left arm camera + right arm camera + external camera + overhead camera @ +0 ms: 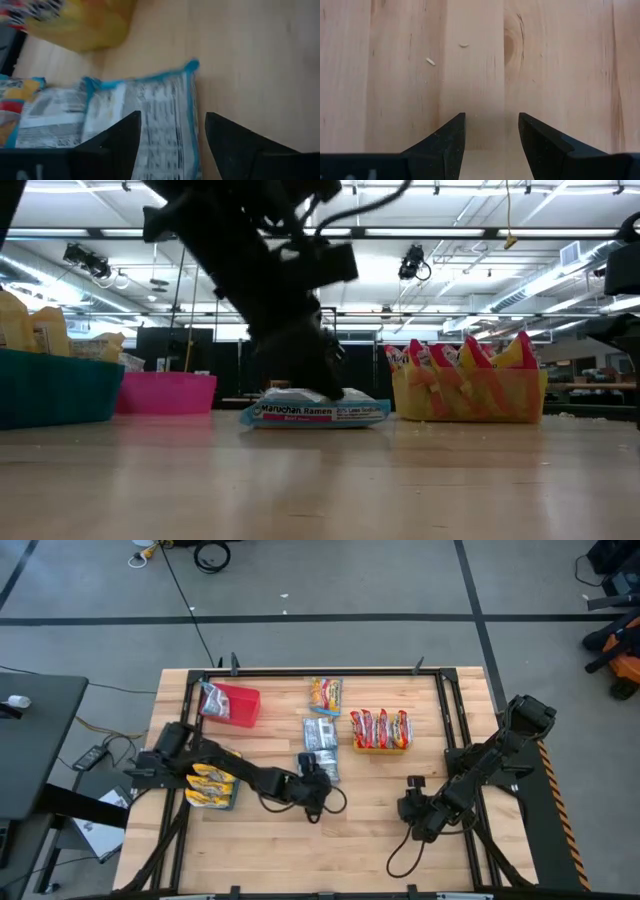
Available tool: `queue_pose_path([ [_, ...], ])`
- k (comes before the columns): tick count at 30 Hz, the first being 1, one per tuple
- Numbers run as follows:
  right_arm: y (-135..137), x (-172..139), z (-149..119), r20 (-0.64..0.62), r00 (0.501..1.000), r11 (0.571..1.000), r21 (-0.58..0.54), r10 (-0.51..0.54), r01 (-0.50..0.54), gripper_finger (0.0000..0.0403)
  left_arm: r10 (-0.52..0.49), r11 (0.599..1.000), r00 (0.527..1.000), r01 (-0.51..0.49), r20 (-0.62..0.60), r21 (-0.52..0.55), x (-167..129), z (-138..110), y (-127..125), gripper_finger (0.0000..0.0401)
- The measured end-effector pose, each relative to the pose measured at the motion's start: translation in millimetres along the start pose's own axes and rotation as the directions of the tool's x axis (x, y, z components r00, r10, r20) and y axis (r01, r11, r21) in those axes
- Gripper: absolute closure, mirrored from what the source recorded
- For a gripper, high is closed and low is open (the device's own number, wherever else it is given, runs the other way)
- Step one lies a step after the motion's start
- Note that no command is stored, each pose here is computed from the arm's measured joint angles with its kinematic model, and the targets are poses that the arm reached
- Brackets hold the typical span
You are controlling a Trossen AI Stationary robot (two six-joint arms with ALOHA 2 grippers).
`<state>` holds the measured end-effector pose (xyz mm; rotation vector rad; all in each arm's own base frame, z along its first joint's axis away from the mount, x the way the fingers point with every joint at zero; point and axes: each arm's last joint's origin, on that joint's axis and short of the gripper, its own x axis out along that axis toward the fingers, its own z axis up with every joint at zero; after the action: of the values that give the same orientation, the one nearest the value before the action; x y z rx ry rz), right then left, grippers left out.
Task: Sort Maruchan noodles
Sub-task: Put the blue noodle pack into the red bin
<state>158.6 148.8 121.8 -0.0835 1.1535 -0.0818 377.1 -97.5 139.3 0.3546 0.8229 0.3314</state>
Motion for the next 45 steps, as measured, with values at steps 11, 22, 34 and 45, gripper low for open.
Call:
queue_pose_path([
  [11,0,0,0,-0.004,1.000,1.000,-0.003,0.002,-0.002,0.0215,0.065,0.987,0.996,-0.056,-0.059,0.148,22,-16,-6,0.0243],
  [22,1,-1,-1,-0.038,0.999,0.998,0.048,0.033,-0.031,0.0215,0.046,0.989,0.997,-0.053,-0.056,-0.141,0,5,46,0.0390],
  [34,2,-1,-3,-0.028,0.999,0.999,0.035,0.027,-0.026,0.0215,-0.211,0.946,0.977,0.212,0.034,-0.246,-110,28,154,0.0394],
  [45,1,-1,-2,-0.023,1.000,0.999,0.034,0.014,-0.013,0.0215,-0.188,0.901,0.892,0.324,-0.412,0.289,-132,-28,201,0.0394],
])
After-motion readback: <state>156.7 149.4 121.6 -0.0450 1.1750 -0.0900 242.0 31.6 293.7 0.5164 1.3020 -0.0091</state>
